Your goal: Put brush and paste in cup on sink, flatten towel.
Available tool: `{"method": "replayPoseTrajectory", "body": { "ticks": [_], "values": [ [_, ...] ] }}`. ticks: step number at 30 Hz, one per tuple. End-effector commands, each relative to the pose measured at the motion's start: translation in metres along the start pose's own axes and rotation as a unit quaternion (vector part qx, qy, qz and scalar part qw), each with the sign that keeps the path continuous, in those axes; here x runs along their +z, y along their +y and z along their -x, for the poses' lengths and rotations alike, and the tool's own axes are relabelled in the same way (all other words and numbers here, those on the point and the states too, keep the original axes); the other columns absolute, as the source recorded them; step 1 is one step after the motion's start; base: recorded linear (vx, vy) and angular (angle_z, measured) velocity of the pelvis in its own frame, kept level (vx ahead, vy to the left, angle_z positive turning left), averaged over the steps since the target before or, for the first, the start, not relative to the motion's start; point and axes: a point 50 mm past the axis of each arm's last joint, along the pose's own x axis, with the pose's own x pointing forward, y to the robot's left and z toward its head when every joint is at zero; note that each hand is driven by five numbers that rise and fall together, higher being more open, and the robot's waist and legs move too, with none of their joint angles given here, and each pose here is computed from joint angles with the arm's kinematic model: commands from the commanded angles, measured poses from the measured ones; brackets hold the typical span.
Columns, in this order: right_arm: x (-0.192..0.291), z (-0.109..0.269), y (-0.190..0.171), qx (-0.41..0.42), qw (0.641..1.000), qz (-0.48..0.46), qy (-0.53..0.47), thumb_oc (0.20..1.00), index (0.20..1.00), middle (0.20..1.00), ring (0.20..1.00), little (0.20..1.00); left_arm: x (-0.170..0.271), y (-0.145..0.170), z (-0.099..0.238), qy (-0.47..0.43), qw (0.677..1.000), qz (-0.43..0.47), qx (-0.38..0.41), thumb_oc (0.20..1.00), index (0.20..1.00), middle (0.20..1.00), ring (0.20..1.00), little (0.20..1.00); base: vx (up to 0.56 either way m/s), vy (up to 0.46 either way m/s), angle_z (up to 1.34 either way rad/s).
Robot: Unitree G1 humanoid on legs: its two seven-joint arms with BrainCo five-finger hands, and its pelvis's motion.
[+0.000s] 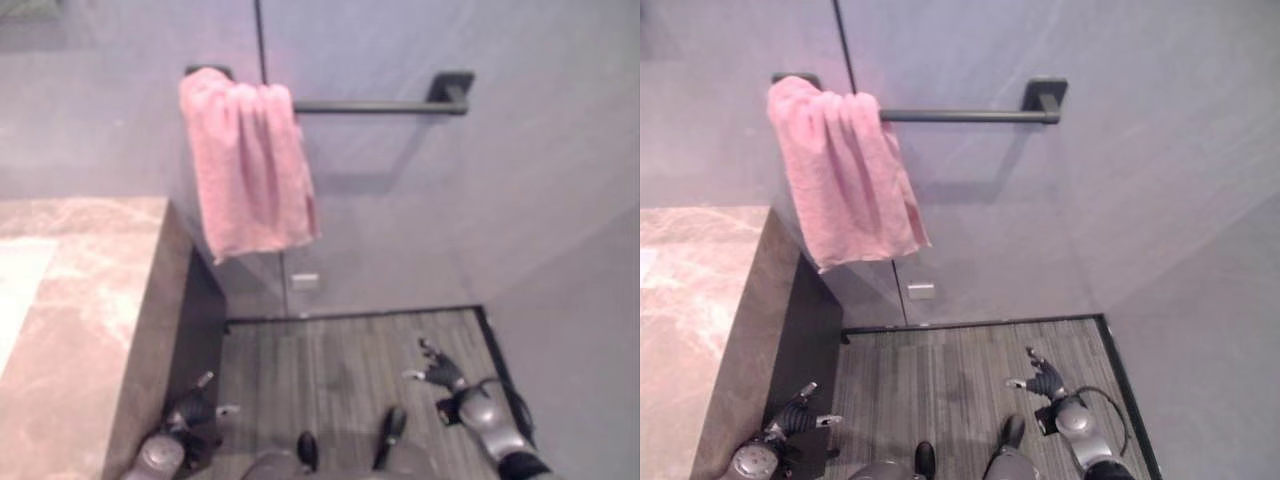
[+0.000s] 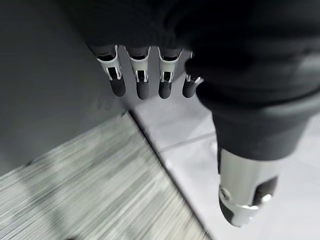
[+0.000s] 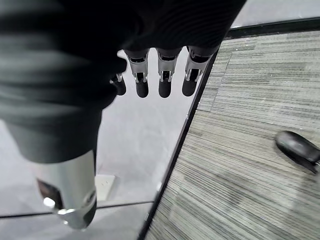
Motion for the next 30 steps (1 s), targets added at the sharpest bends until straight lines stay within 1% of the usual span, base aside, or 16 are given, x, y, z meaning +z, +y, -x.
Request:
{"method": "replayPoseTrajectory", "body": {
  "ticks": [1,8,13,18,22,27,28,30],
  "values": [
    [0.019,-0.003,-0.017,-0.026,0.999,0.014,-0.042,1.0,1.0,1.0,1.0,1.0,0.002,0.024,0.0,-0.013,0.999,-0.02,0.036,1.0,1.0,1.0,1.0,1.0,0.19,-0.281,0.43],
    [0.017,-0.003,-0.026,-0.05,0.998,0.008,-0.038,1.0,1.0,1.0,1.0,1.0,0.013,0.014,-0.008,-0.02,0.999,-0.02,0.023,1.0,1.0,1.0,1.0,1.0,0.22,-0.325,0.4],
    [0.015,-0.005,-0.034,-0.061,0.998,0.009,-0.028,1.0,1.0,1.0,1.0,1.0,0.014,0.006,-0.01,-0.019,0.999,0.001,0.025,1.0,1.0,1.0,1.0,1.0,0.11,-0.032,-0.01],
    [0.009,-0.004,-0.033,-0.06,0.998,0.02,-0.014,1.0,1.0,1.0,1.0,1.0,0.017,0.002,-0.012,-0.024,0.999,-0.02,0.013,1.0,1.0,1.0,1.0,1.0,0.05,0.173,0.19],
    [0.009,-0.005,-0.027,-0.046,0.999,0.022,-0.011,1.0,1.0,1.0,1.0,1.0,0.018,0.001,-0.008,-0.033,0.999,-0.016,0.008,1.0,1.0,1.0,1.0,1.0,0.13,0.314,-0.27],
    [0.013,-0.006,-0.022,-0.041,0.999,0.006,-0.019,1.0,1.0,1.0,1.0,1.0,0.019,0.01,-0.003,-0.045,0.999,-0.027,0.009,1.0,1.0,1.0,1.0,1.0,0.09,0.295,-0.28],
    [0.017,-0.006,-0.016,-0.031,0.999,0.004,-0.028,1.0,1.0,1.0,1.0,1.0,0.019,0.015,0.0,-0.052,0.998,-0.033,0.012,1.0,1.0,1.0,1.0,1.0,0.05,0.29,-0.24],
    [0.018,-0.007,-0.012,-0.024,0.999,0.001,-0.032,1.0,1.0,1.0,1.0,1.0,0.018,0.017,0.002,-0.053,0.998,-0.037,0.01,1.0,1.0,1.0,1.0,1.0,0.04,0.267,-0.25]
  ]
}}
